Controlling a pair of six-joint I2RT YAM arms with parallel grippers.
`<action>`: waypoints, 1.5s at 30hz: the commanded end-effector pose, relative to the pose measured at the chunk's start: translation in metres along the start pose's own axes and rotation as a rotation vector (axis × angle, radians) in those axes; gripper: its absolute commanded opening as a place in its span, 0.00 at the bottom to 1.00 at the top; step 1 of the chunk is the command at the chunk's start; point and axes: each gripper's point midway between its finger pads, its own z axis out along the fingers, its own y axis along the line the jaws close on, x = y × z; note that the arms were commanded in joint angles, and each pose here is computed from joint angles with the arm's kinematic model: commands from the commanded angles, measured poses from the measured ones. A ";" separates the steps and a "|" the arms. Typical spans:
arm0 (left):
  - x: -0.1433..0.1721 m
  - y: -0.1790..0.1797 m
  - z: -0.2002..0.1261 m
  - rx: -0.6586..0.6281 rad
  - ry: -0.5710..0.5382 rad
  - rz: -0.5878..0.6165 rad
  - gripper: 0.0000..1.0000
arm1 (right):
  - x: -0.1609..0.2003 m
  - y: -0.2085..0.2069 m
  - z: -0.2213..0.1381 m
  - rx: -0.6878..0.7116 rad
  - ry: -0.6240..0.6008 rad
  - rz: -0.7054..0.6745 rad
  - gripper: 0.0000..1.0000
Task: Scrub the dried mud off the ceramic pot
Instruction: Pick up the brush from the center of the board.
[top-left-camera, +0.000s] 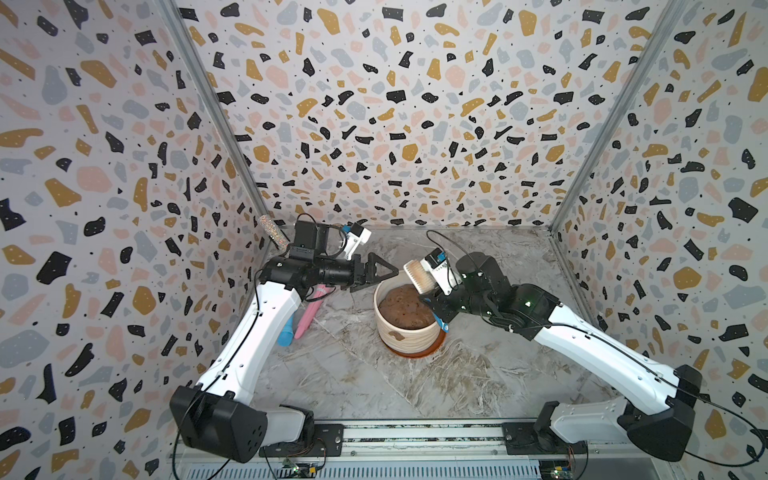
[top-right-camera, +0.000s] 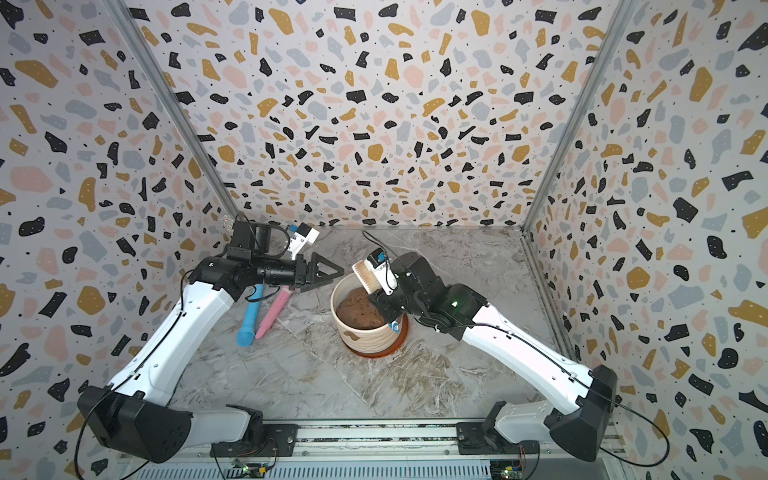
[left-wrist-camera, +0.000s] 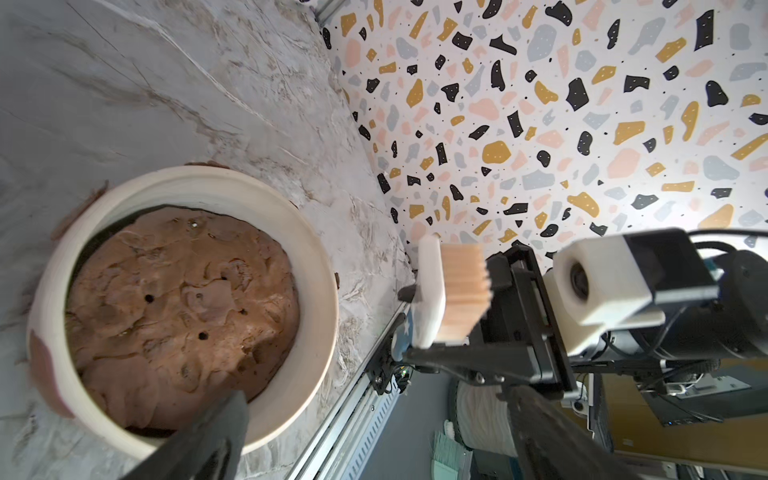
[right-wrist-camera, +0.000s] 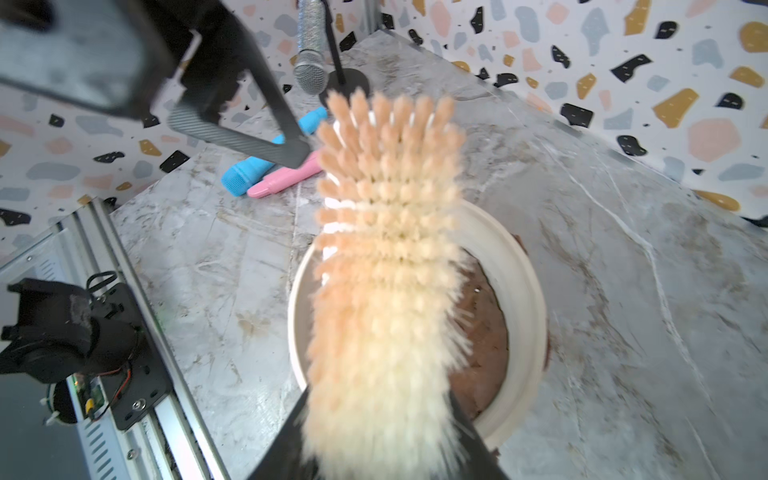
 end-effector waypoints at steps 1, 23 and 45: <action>-0.004 -0.016 -0.004 0.078 -0.021 0.033 1.00 | -0.020 0.017 0.003 -0.013 -0.058 -0.043 0.25; 0.016 -0.023 0.003 0.251 0.068 -0.031 0.23 | -0.040 0.033 0.018 0.024 -0.155 -0.101 0.26; 0.038 -0.078 -0.030 0.514 0.142 0.195 0.14 | 0.008 0.094 -0.044 -0.584 -0.098 0.193 0.73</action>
